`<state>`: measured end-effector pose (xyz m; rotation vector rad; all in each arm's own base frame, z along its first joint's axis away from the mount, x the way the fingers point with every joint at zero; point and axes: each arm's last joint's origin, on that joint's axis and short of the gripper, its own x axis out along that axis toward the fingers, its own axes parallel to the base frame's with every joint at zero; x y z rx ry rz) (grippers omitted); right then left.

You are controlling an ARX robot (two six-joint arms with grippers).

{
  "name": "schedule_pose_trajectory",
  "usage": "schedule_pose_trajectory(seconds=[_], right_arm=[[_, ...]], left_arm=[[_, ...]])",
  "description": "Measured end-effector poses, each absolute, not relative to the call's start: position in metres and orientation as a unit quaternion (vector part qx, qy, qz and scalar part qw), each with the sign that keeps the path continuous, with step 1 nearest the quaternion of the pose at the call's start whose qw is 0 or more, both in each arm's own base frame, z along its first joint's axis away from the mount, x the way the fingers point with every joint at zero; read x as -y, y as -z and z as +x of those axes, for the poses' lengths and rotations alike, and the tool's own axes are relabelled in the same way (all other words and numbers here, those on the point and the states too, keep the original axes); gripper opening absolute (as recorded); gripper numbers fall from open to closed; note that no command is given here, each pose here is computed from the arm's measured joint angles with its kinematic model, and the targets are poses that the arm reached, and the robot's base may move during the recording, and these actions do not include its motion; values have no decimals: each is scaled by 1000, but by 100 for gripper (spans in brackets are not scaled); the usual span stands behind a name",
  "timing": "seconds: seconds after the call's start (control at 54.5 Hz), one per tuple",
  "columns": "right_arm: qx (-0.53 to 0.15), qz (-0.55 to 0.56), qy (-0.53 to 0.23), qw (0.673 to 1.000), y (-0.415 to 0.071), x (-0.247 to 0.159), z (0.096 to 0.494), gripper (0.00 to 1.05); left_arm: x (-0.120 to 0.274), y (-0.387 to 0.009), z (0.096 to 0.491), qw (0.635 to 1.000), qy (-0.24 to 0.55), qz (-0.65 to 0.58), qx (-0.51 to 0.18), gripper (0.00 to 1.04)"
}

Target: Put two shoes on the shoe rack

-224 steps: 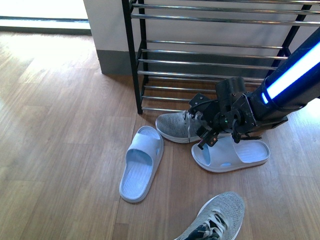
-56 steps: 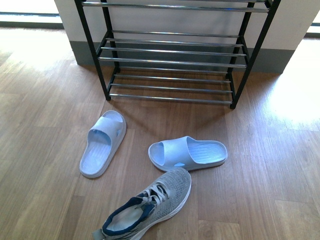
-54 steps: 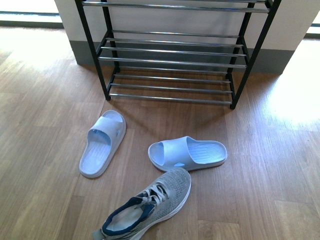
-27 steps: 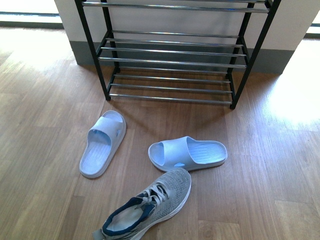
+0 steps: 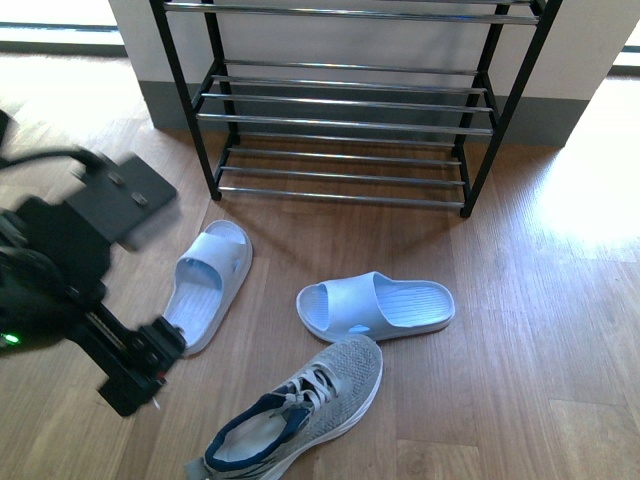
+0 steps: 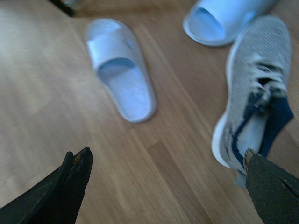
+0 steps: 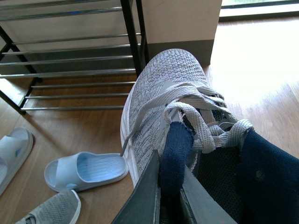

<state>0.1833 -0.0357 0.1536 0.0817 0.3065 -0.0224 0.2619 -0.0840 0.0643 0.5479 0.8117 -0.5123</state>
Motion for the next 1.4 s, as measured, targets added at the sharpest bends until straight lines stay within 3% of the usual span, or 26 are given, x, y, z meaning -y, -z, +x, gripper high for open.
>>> schedule_pose_trajectory(seconds=[0.147,0.385,0.477,0.661,1.083,1.395], right_arm=[[-153,41,11,987,-154,36,183,2],[-153,41,10,987,-154,36,183,2],[-153,41,10,987,-154,36,183,2],[-153,41,10,987,-154,36,183,2],[-153,41,10,987,-154,36,183,2],[-153,41,10,987,-154,36,183,2]], left_arm=[[101,-12,267,794,304,295,-437,95],[115,47,270,756,333,284,-487,95],[125,61,272,749,349,275,-492,95],[126,92,286,746,308,297,-511,95],[137,127,308,739,315,275,-529,95],[140,140,312,727,319,281,-540,51]])
